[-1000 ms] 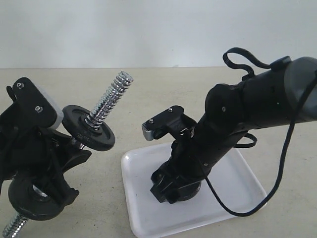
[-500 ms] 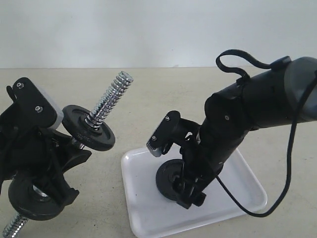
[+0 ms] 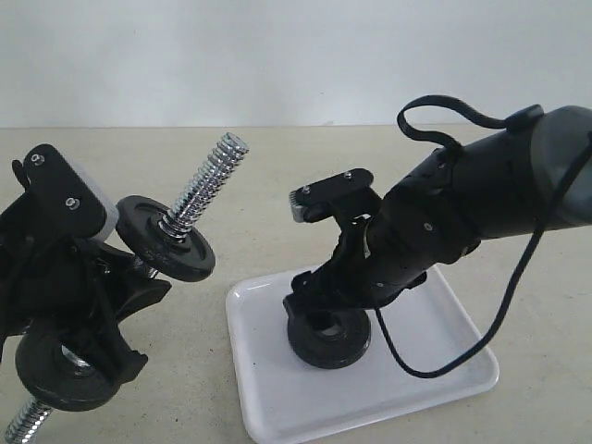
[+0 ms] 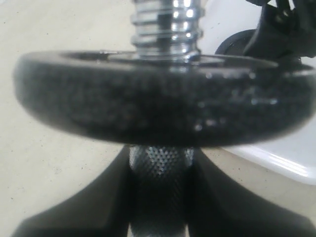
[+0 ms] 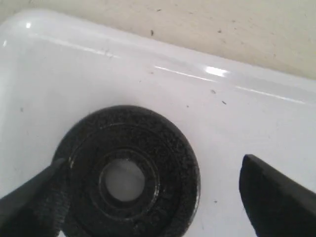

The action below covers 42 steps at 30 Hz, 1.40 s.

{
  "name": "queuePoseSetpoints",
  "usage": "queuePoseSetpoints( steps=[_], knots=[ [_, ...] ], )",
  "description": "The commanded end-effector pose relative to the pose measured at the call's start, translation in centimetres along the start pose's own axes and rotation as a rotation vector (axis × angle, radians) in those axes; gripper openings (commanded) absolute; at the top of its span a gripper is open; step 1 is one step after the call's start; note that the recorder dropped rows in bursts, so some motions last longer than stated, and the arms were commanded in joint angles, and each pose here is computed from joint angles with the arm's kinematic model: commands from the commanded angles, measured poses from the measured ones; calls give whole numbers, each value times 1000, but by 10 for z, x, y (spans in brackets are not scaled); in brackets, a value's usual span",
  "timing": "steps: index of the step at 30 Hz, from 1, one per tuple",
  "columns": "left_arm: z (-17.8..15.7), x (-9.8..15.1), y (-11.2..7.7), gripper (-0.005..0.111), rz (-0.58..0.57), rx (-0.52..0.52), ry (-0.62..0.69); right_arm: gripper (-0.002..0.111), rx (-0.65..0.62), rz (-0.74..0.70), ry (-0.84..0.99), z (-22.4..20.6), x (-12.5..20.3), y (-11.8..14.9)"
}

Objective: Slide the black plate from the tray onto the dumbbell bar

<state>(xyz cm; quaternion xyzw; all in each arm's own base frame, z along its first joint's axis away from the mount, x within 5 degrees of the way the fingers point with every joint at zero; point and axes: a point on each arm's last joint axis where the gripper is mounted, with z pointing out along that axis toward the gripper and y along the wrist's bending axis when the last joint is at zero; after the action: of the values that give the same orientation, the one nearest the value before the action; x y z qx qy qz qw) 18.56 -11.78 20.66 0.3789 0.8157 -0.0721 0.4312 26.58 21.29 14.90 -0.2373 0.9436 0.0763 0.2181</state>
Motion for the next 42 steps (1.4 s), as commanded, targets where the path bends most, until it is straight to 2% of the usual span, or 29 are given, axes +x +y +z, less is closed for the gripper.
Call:
queuePoseSetpoints(
  steps=[1,9,12,16,21,29,36,42],
  knots=[
    [-13,-23,6,4,-30,-20,-105,81,-2,108,-2,-1,-1,1],
    [-13,-23,6,4,-30,-20,-105,81,14,-162,67,-1,5,1],
    [-13,-23,6,4,-30,-20,-105,89,4,-229,75,-1,7,5],
    [-13,-23,6,4,-29,-18,-105,105,-16,-260,65,2,7,19],
    [-13,-23,5,4,-29,-16,-106,105,-38,-277,65,15,7,34],
    [-13,-23,5,4,-29,-16,-106,105,-26,-291,141,40,17,34],
    [-13,-24,5,4,-29,-14,-107,105,24,-375,193,38,15,29],
    [-13,-24,5,4,-29,-14,-107,105,46,-379,231,34,11,29]
  ],
)
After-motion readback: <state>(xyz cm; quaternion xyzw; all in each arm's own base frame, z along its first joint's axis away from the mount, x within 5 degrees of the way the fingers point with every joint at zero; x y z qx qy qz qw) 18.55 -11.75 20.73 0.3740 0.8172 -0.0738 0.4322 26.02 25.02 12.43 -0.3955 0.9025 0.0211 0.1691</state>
